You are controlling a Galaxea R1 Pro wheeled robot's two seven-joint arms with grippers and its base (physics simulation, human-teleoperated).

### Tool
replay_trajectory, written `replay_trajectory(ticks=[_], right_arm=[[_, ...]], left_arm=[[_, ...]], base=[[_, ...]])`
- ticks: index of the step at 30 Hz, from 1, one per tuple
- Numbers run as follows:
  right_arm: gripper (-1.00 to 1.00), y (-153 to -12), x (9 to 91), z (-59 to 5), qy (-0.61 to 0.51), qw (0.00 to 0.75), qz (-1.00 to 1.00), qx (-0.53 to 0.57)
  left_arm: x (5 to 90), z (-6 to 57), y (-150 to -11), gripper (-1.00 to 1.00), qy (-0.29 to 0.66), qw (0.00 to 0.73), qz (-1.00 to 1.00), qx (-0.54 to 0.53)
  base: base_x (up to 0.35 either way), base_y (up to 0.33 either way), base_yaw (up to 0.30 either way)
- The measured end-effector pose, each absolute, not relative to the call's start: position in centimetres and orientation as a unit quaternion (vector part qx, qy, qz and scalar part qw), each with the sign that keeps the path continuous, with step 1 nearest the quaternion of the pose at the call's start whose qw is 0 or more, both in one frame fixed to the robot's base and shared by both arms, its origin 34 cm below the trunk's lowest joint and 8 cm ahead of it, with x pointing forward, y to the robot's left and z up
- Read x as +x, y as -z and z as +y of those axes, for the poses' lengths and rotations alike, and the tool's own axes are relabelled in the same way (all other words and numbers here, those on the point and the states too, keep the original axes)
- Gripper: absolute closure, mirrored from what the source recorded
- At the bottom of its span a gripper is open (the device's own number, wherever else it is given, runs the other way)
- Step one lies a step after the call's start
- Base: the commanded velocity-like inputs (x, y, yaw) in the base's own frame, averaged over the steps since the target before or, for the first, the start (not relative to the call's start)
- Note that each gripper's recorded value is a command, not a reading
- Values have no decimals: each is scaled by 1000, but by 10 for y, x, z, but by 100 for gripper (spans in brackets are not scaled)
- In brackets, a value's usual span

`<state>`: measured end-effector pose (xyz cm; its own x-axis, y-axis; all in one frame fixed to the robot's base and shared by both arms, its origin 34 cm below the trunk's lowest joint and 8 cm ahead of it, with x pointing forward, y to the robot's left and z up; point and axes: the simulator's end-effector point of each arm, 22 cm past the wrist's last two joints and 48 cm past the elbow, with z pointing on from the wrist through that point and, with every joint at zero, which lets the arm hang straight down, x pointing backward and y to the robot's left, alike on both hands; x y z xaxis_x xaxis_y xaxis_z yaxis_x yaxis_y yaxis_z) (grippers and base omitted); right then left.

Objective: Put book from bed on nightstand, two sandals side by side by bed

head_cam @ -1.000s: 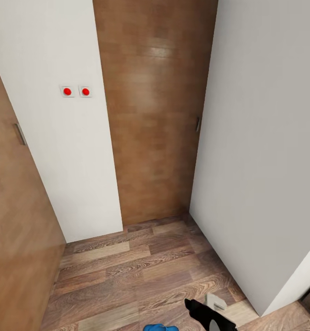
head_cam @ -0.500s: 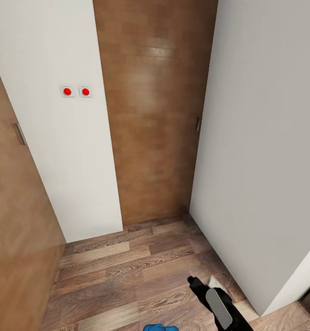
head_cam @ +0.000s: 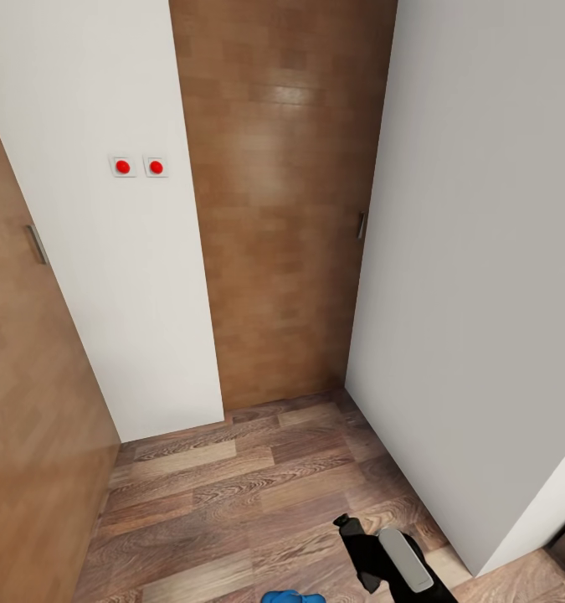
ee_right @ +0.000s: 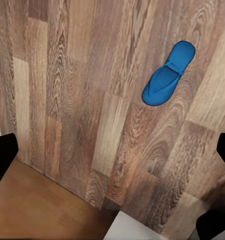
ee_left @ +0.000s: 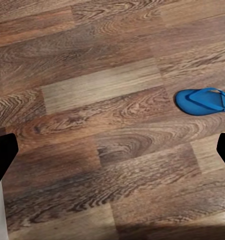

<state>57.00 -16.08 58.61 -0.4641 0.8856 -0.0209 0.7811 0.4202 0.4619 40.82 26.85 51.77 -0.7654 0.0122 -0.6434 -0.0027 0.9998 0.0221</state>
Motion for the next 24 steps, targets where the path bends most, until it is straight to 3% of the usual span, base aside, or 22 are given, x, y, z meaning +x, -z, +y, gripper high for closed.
replay_trajectory(ticks=[24], right_arm=[[-100, -596, 573, -127, -271, 82, 766, 577]], left_arm=[[408, 267, -517, -100, -8, 342, 940, -6]], base=[[0, 0, 0]])
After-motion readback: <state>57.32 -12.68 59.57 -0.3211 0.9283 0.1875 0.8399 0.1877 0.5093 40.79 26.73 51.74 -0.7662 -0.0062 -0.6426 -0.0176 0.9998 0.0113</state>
